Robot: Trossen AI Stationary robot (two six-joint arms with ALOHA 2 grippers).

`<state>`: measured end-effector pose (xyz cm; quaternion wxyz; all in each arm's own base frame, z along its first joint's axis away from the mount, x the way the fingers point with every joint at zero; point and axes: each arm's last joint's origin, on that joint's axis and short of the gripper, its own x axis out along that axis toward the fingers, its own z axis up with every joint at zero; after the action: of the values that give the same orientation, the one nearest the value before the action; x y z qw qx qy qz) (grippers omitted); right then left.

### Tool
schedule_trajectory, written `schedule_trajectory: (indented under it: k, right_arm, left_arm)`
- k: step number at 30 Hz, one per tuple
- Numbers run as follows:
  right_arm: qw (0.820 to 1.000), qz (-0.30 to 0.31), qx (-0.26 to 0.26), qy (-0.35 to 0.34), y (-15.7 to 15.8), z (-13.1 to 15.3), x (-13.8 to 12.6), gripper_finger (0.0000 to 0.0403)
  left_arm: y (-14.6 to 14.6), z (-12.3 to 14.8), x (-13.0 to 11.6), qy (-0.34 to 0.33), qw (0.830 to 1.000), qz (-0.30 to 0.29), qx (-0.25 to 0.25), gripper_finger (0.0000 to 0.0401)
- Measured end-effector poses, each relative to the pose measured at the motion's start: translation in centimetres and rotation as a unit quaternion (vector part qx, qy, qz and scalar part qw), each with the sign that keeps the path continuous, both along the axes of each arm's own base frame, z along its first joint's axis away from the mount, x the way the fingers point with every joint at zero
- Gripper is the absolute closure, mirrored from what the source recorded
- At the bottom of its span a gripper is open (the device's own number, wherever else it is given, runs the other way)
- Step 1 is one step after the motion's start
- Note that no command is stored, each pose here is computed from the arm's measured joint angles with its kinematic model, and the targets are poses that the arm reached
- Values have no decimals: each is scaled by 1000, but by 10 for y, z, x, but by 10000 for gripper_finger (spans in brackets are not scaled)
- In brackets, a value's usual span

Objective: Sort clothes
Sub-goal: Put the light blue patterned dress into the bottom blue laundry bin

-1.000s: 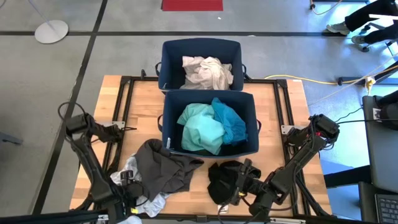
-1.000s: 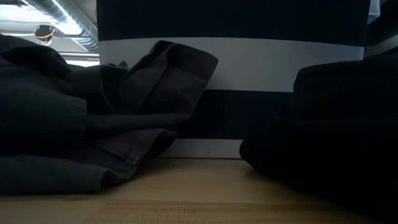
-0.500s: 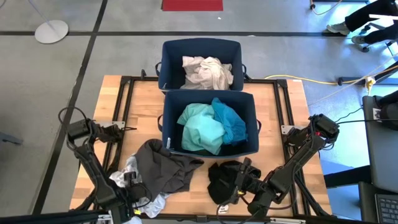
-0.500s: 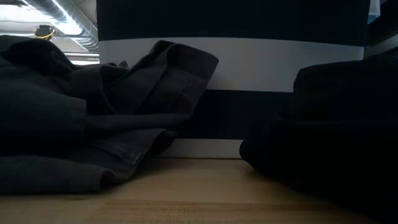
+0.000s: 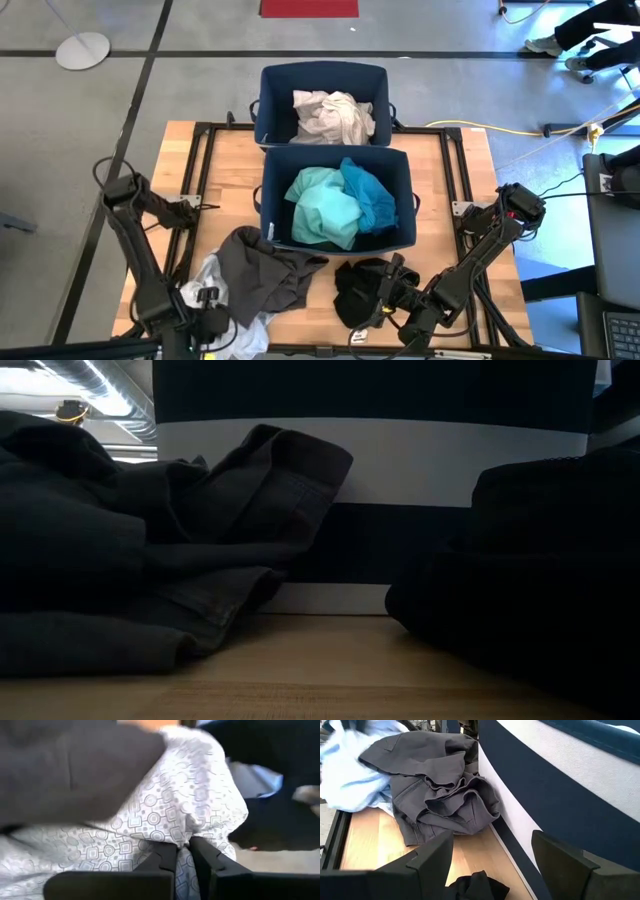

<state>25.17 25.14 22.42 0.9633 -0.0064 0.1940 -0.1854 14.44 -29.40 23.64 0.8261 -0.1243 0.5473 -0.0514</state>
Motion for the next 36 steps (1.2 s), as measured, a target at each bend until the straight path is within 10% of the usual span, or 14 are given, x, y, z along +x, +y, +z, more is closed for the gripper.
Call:
schedule_trajectory:
  k: [20,28,36]
  right_arm:
    - [1000,-4,2,-6,0,1,0,132]
    - [1000,-4,2,-6,0,1,0,132]
    - [1000,-12,-5,-13,0,1,0,132]
  left_arm:
    - [28,155,22,-279,955,-103,-7,389]
    - [47,207,27,-404,907,-91,82,384]
    - [56,254,39,-537,819,-99,178,379]
